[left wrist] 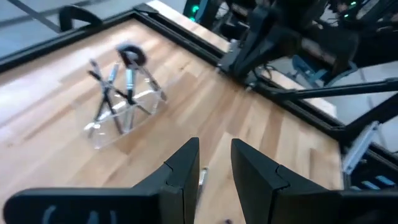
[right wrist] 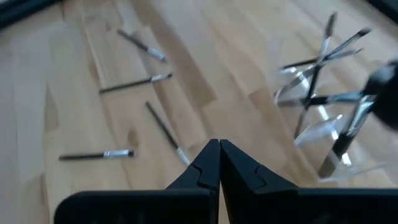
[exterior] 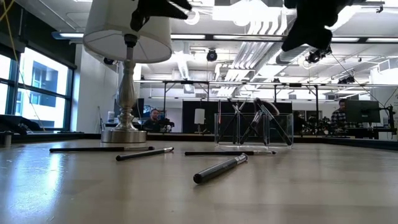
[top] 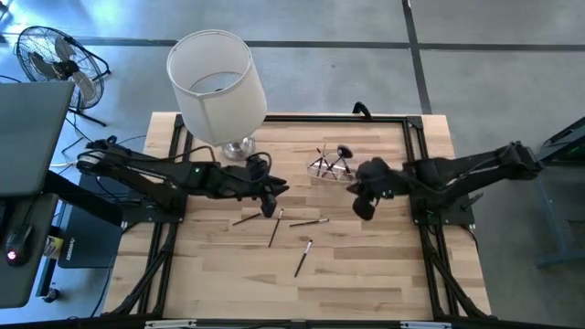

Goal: Pick & Place Makeup Supplies
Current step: Put the makeup brush into the transparent organizer

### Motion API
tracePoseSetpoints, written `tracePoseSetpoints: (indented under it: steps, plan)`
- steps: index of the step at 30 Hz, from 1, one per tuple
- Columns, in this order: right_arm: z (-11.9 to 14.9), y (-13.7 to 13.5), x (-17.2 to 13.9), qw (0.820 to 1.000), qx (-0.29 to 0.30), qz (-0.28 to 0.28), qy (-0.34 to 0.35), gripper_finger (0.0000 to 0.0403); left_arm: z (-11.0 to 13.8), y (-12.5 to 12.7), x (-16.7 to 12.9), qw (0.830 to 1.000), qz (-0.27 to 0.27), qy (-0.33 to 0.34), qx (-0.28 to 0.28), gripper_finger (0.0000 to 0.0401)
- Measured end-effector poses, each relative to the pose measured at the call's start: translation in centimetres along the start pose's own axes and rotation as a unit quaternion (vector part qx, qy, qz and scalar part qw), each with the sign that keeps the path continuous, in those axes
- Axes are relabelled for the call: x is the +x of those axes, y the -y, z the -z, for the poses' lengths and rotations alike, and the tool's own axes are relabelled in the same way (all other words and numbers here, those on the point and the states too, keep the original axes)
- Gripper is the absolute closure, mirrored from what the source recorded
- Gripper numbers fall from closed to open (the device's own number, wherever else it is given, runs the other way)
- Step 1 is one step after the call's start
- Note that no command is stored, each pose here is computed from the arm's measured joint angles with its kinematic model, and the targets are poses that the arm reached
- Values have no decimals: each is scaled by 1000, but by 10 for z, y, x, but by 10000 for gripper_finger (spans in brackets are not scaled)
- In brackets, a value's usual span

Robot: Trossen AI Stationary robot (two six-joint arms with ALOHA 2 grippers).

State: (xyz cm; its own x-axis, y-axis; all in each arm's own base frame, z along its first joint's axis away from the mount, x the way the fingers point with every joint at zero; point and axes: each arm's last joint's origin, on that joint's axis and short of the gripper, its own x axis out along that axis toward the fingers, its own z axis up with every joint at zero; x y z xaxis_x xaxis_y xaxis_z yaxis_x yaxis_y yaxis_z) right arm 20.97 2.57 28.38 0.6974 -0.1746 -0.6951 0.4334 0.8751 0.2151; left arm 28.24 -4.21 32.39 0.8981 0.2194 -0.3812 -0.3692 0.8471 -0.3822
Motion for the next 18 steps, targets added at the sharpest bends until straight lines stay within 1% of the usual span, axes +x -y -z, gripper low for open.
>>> tracePoseSetpoints:
  steps: [4,8,12,15,18]
  plan:
    - [10,-11,6,1000,-14,2,-27,401,4,9,5,1000,-8,-25,-2,310]
    - [18,-19,17,998,-33,10,-54,401,13,14,15,998,-37,-59,-6,310]
    - [25,-24,33,995,-47,19,-86,402,17,18,20,994,-57,-87,-23,310]
    - [29,-27,44,992,-53,23,-112,399,25,18,27,991,-64,-112,-42,310]
    - [34,-29,54,989,-60,26,-134,399,29,20,33,988,-61,-120,-71,310]
